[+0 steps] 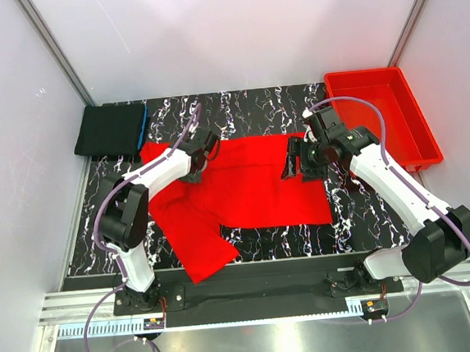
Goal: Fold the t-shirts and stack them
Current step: Fold the tshirt
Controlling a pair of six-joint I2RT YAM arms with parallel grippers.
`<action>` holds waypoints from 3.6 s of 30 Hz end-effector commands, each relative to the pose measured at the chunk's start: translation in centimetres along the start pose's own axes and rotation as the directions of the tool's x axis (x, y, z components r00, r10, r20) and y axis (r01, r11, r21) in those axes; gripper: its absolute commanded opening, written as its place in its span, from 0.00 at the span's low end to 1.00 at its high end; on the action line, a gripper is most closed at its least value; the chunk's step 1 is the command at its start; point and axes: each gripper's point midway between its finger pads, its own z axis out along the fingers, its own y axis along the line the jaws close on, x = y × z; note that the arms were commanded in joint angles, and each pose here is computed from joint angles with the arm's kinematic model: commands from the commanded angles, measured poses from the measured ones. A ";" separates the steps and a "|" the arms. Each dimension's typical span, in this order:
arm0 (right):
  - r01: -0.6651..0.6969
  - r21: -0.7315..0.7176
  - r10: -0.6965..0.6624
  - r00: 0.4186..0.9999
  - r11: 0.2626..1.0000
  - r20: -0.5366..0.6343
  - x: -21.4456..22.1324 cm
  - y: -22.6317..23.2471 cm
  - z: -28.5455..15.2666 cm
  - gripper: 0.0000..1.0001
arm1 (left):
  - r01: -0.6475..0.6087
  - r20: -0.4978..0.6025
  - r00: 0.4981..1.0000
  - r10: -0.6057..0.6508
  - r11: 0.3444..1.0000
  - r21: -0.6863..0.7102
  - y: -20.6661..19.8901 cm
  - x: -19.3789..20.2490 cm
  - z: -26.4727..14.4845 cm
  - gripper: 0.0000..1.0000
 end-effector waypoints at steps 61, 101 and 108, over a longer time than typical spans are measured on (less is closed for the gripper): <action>-0.090 -0.068 0.087 0.995 0.994 -0.045 2.6 -0.1 1.8 0.70 | 0.162 -0.028 0.987 -0.161 0.985 0.055 -0.9 0.8 0.0 0.83; -0.094 -0.055 0.091 0.994 0.994 -0.067 3.5 -0.7 2.1 0.70 | 0.246 0.098 0.964 -0.246 0.969 0.019 7.3 -2.4 -2.3 0.65; -0.089 -0.060 0.083 0.993 0.994 -0.087 4.2 -0.9 2.4 0.70 | 0.343 0.077 0.934 -0.348 0.937 0.073 7.1 -1.8 -0.7 0.49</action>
